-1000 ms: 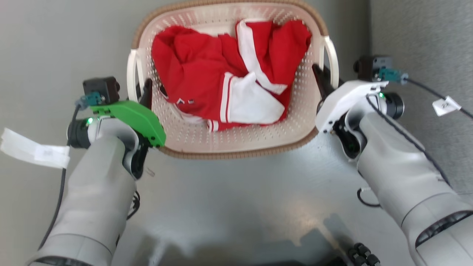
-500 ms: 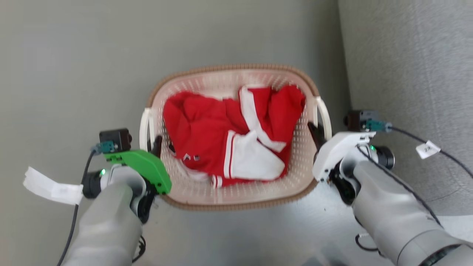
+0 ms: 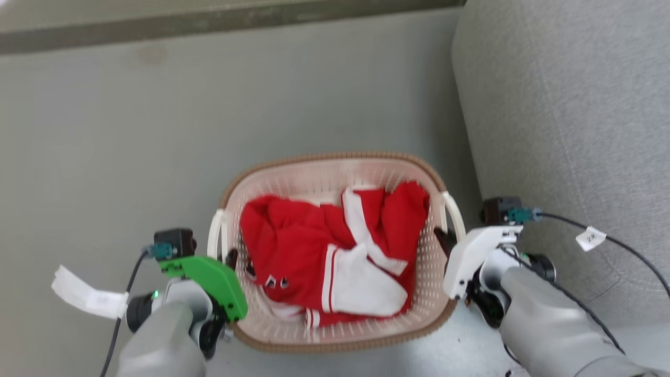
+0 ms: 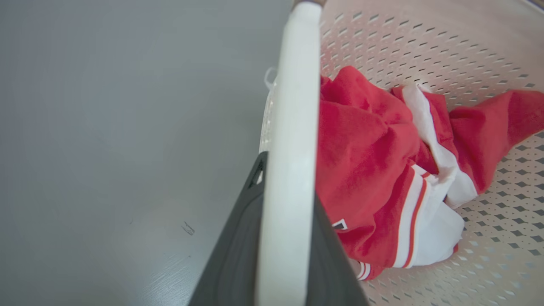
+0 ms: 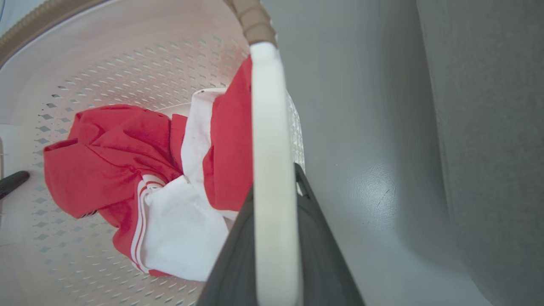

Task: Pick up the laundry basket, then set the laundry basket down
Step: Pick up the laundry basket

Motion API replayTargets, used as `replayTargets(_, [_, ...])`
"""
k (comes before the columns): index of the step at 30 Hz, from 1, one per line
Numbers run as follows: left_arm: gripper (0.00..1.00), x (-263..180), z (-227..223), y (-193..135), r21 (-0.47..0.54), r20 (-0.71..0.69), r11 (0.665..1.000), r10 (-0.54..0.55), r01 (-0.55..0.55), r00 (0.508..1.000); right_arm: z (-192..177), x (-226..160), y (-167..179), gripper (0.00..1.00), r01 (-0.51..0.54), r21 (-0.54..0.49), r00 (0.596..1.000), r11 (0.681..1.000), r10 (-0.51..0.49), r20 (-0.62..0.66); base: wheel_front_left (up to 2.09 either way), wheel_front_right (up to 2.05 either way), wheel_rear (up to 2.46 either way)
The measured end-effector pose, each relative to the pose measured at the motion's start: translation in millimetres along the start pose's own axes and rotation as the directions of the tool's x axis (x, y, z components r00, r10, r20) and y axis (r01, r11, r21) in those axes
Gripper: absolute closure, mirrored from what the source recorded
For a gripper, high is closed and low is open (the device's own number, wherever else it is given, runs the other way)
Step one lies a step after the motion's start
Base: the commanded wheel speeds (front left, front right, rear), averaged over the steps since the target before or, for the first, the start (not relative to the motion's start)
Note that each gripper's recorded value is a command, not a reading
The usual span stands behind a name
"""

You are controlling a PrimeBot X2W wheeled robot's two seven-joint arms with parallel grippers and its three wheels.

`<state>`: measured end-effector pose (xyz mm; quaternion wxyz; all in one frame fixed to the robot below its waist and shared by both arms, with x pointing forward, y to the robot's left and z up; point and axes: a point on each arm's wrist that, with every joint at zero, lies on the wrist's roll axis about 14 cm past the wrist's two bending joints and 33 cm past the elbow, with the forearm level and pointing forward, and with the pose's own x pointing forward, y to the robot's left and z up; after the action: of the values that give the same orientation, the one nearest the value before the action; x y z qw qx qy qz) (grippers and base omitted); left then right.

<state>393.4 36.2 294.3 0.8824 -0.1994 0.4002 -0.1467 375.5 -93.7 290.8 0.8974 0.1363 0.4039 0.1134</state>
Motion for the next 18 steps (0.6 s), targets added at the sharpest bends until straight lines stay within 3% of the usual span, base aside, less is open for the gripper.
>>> replayTargets(18, [1.0,-44,-19,-17,0.016,-0.055,1.0,-0.004,0.005,0.998,-15,-45,14,1.0,-0.01,-0.01,0.999,1.0,0.009,-0.035,0.0,0.0,0.0])
